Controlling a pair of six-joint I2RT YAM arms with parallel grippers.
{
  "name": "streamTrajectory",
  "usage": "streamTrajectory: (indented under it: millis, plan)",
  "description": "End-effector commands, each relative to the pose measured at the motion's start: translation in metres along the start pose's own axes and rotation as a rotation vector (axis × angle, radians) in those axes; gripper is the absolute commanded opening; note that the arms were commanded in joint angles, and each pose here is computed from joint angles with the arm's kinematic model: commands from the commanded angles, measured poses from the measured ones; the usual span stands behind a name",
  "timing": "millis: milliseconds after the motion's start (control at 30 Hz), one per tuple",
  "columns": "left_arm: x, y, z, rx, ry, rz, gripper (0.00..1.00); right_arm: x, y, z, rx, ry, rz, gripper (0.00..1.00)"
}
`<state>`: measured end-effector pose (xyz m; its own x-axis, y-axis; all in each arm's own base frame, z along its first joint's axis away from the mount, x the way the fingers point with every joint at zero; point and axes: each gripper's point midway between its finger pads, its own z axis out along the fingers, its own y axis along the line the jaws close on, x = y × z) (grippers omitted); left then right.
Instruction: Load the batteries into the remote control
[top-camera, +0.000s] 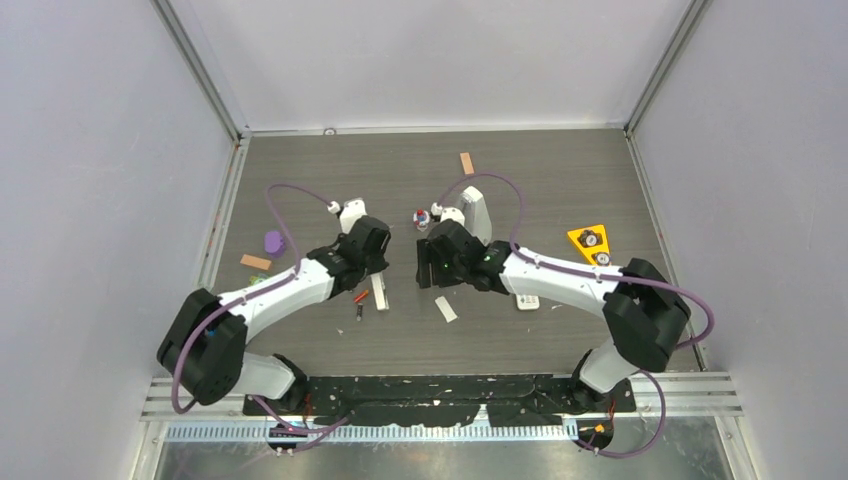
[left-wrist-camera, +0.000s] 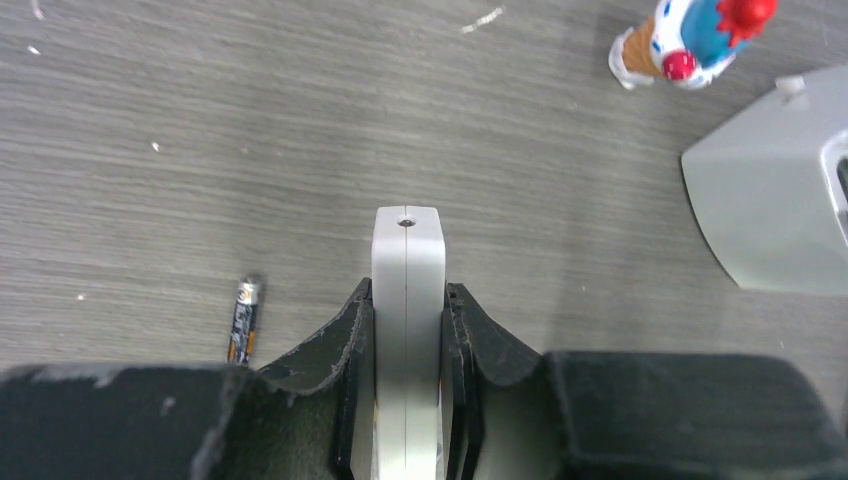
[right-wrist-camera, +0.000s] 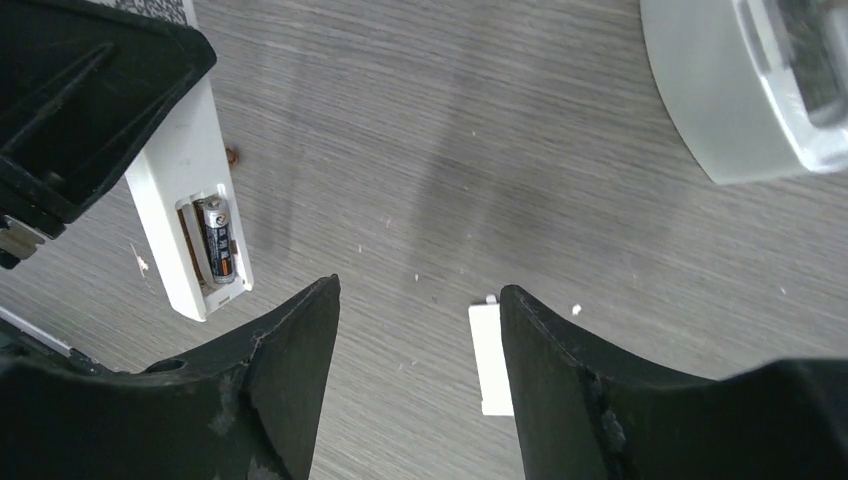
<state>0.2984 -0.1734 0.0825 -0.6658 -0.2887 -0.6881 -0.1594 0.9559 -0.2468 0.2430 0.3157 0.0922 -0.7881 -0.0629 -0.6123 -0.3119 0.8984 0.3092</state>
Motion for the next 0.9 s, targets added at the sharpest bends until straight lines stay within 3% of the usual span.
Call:
streamTrajectory:
  millis: [0,333,733,867]
  plan:
    - [-0.043,0.000,0.000,-0.110,-0.121,-0.002,0.00,-0.019,0.026,0.007,-0.117,0.018,-0.004,0.65]
    - [-0.060,0.025,-0.008,-0.399,-0.092,0.024,0.00,-0.010,0.029,0.026,-0.122,0.088,0.107,0.62]
    - [-0.050,0.031,-0.002,-0.462,-0.014,0.085,0.00,-0.013,0.006,0.033,0.026,0.059,0.177,0.59]
    - [-0.049,0.033,0.001,-0.502,0.036,0.040,0.00,-0.014,0.007,0.034,0.022,0.058,0.194,0.59]
